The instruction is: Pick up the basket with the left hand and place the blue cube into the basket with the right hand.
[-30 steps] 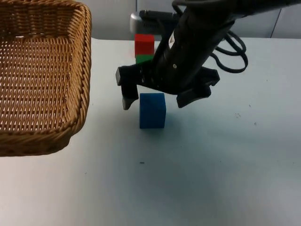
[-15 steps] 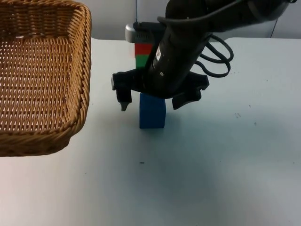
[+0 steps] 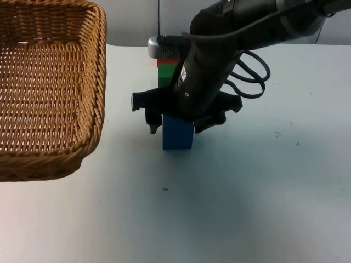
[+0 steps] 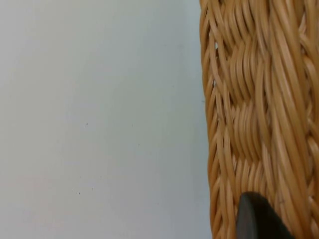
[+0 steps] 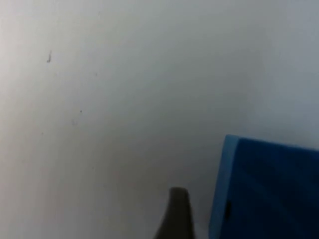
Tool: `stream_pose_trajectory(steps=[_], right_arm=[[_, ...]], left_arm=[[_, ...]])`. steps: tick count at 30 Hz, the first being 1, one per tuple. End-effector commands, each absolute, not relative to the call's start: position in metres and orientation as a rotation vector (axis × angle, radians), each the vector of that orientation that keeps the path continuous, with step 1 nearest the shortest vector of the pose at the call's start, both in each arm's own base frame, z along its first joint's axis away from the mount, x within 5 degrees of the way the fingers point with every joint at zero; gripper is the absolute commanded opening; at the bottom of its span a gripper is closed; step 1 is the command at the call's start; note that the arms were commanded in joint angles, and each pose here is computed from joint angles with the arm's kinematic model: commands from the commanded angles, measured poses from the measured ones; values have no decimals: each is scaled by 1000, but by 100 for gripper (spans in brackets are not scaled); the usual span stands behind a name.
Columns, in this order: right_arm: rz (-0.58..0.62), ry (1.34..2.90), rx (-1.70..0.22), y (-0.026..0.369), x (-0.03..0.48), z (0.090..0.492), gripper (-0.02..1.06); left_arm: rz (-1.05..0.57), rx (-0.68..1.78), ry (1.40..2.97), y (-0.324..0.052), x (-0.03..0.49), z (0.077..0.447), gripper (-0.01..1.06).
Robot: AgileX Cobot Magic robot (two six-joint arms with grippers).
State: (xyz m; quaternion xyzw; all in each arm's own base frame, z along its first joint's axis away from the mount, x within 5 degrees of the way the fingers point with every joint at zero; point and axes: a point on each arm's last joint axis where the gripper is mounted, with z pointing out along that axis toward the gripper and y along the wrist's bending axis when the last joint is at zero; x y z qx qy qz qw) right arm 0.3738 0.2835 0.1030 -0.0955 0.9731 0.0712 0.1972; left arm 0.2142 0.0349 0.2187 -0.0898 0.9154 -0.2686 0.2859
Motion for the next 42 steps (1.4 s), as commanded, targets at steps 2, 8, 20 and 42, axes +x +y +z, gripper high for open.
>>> stream_pose_trajectory(steps=[2,8,20,42], right_arm=[[186,2690,-231,282,379,107,47],[176,2684,-233,281,379,108,0],[163,2525,-364,274,376,186,0],[435,2148,-693,311,304,314,0]], left_arm=[[-751,-258,2412,34,214,223,0],[-751,-258,2412,34,214,223,0],[-748,-264,2408,34,214,223,0],[-783,-345,2441,43,234,191,0]])
